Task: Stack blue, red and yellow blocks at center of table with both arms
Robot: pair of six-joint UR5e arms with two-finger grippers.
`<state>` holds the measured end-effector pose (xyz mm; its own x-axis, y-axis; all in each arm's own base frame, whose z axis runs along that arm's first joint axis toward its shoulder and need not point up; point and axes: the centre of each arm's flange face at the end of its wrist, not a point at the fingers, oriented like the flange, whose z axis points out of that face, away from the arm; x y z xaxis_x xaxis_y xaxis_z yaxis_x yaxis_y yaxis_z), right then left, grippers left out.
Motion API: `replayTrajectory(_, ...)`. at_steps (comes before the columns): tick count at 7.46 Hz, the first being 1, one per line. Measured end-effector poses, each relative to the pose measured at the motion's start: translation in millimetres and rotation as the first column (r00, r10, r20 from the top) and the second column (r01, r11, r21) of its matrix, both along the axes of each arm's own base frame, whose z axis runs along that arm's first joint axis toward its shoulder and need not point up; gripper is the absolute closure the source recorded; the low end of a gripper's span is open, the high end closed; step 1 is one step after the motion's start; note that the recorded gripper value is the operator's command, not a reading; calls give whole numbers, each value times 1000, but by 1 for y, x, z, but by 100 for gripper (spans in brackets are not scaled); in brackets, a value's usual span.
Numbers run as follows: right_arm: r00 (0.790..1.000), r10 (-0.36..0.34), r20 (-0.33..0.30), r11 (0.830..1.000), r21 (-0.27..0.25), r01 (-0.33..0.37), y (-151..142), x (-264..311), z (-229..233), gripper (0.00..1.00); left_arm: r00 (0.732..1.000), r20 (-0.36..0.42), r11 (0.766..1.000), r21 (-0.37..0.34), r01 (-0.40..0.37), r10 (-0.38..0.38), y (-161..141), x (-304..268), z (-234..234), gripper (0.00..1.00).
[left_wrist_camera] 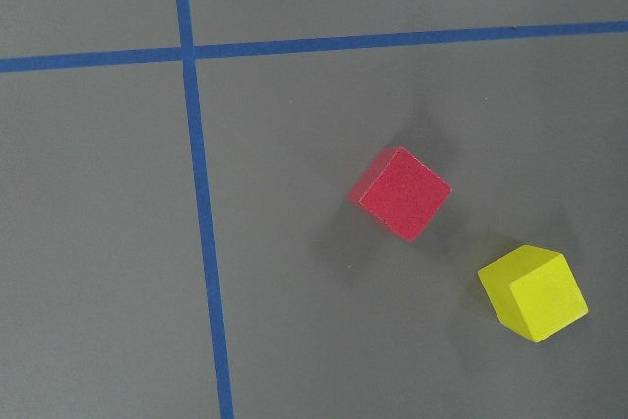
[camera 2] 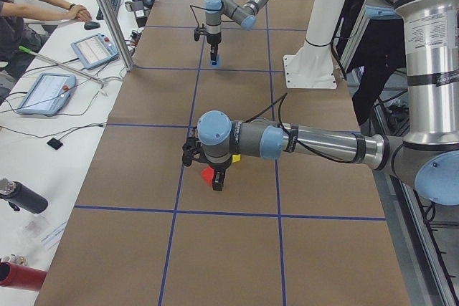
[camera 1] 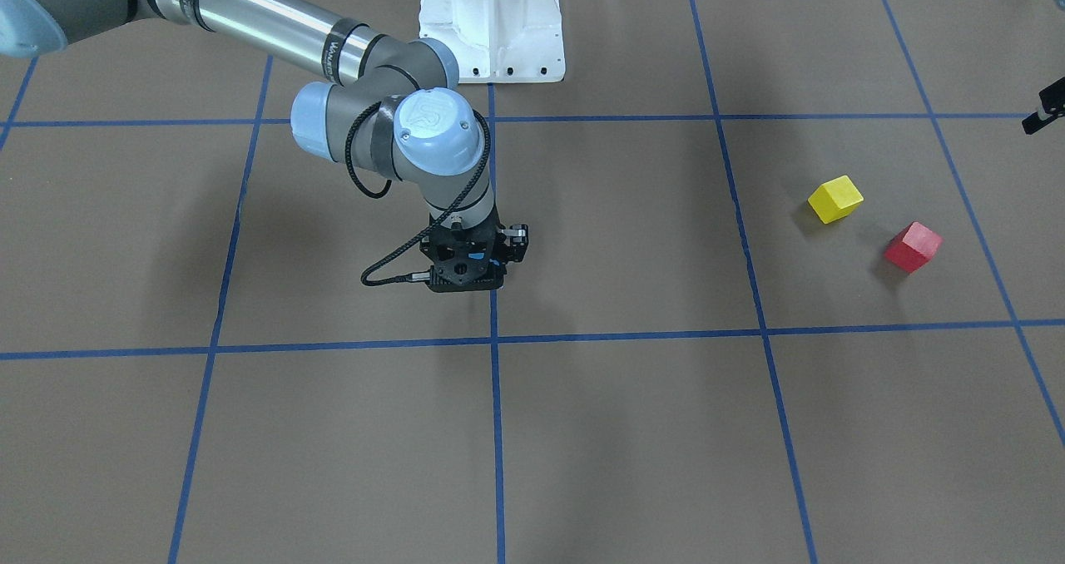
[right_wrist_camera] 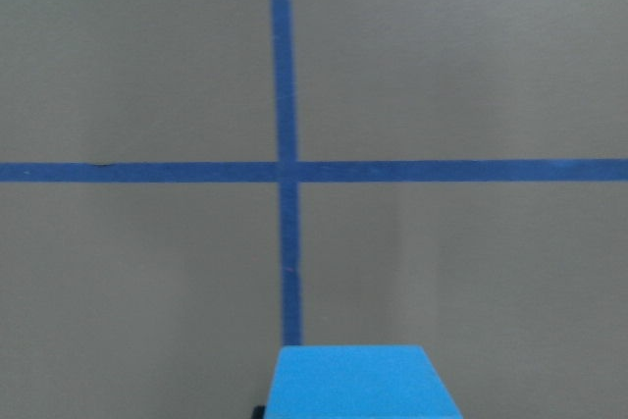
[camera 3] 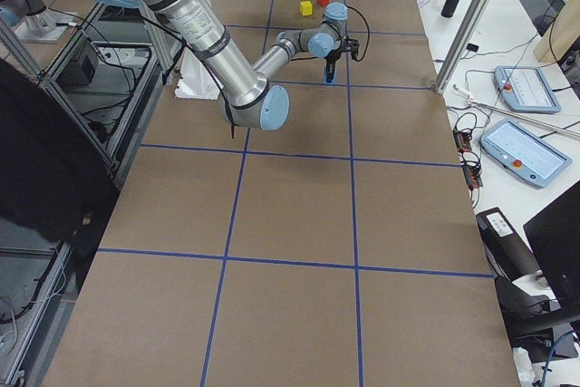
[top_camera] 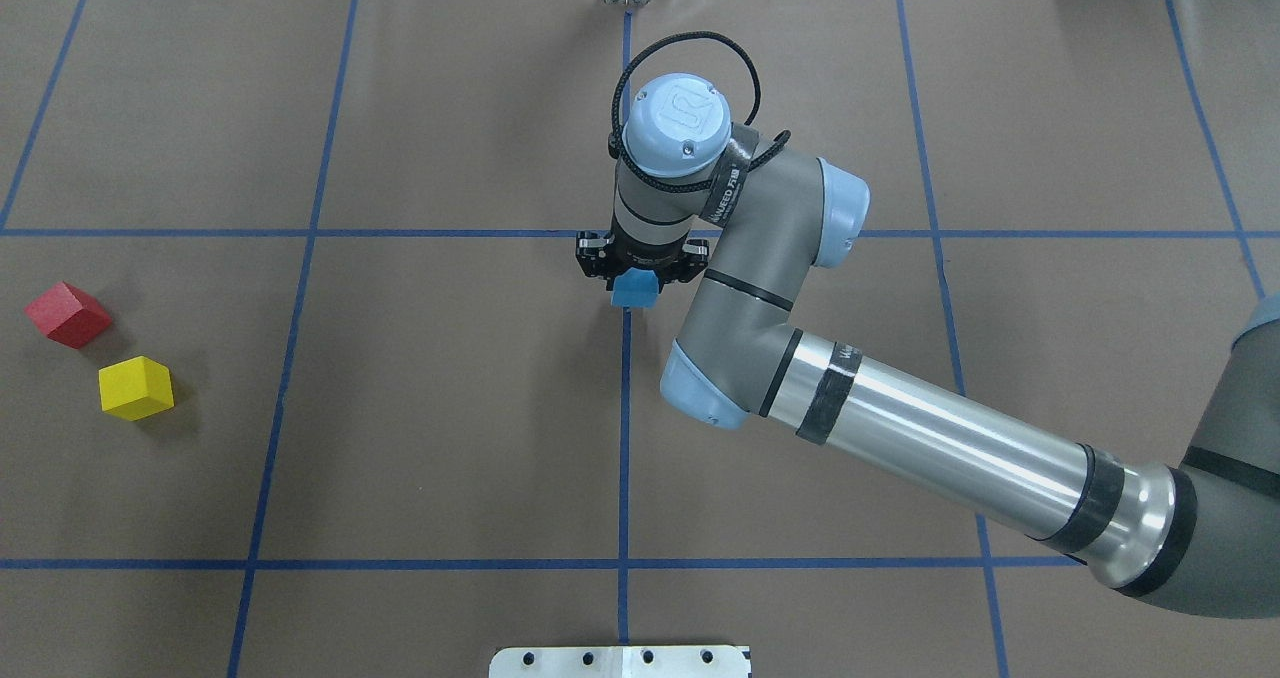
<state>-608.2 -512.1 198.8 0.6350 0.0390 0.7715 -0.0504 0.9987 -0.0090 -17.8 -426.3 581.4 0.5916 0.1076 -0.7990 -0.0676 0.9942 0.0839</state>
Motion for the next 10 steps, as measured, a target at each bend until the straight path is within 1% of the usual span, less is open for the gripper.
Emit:
replayTrajectory(2,1000,30,0,999,-34,-30,7,-14,1,100,1000,-2,1000,1,0,0,0,0,-1,0)
replayTrajectory(5,999,46,-17,998,-40,-47,7,-18,8,100,1000,-2,1000,1,0,0,0,0,-1,0)
replayTrajectory(6,999,45,-21,998,-40,-46,7,-19,10,74,1000,-2,1000,2,0,0,0,0,-1,0)
replayTrajectory(7,999,44,-25,998,-40,-44,7,-20,12,13,1000,-2,1000,2,0,0,0,0,-1,0)
replayTrajectory(8,999,41,-27,998,-36,-42,7,-21,13,1,1000,-2,1000,3,0,0,-1,0,-2,0)
replayTrajectory(10,999,39,-33,999,-18,-40,9,-23,13,0,1000,-2,1000,1,0,0,-1,0,-1,0)
